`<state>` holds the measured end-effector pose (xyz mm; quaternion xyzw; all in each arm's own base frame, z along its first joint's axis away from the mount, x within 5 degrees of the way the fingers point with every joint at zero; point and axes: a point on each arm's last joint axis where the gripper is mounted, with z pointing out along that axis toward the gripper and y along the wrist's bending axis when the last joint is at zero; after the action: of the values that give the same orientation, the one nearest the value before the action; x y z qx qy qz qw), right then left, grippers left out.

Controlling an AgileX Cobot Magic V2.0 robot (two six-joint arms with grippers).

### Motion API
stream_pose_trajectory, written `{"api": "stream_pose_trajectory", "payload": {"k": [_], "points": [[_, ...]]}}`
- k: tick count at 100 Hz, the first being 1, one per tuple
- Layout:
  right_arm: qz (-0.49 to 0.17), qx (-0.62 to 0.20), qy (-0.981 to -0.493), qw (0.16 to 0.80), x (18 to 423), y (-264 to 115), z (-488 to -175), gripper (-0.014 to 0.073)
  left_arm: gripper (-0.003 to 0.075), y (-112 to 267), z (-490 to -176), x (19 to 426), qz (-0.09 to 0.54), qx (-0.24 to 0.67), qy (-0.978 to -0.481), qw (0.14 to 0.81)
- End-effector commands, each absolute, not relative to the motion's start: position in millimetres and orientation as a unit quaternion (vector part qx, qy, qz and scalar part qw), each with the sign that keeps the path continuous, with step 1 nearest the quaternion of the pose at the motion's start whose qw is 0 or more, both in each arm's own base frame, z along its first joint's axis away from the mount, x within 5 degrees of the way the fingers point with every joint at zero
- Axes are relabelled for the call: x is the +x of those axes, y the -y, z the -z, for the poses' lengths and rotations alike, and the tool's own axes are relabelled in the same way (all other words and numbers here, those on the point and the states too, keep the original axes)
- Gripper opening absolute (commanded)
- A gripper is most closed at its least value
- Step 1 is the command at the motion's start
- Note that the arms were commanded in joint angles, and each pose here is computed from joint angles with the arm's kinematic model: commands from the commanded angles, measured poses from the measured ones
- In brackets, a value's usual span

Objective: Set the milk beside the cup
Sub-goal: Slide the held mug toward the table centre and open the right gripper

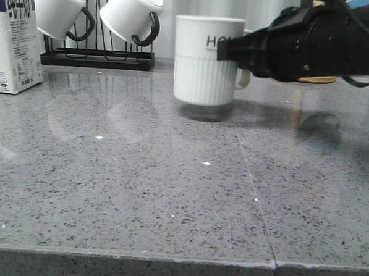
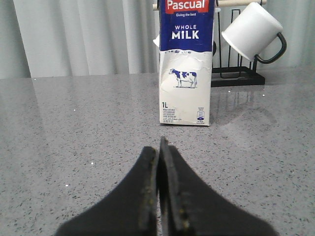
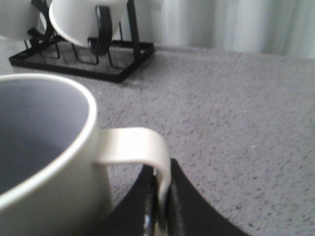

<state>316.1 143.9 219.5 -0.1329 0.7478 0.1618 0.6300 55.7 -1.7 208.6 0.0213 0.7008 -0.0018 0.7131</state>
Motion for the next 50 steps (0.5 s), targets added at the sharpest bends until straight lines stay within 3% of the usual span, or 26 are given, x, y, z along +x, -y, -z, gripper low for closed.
{"api": "stream_pose_trajectory", "payload": {"k": [1,50], "points": [[-0.173,-0.128,-0.697,0.684,319.3,-146.1,-245.2,-0.0057,-0.002,1.9,-197.3,55.8,0.007,0.017,-0.682,0.731],[-0.171,-0.139,-0.702,0.677,320.7,-148.2,-238.7,-0.0026,-0.002,1.9,-197.3,55.8,0.007,0.017,-0.682,0.731]]}}
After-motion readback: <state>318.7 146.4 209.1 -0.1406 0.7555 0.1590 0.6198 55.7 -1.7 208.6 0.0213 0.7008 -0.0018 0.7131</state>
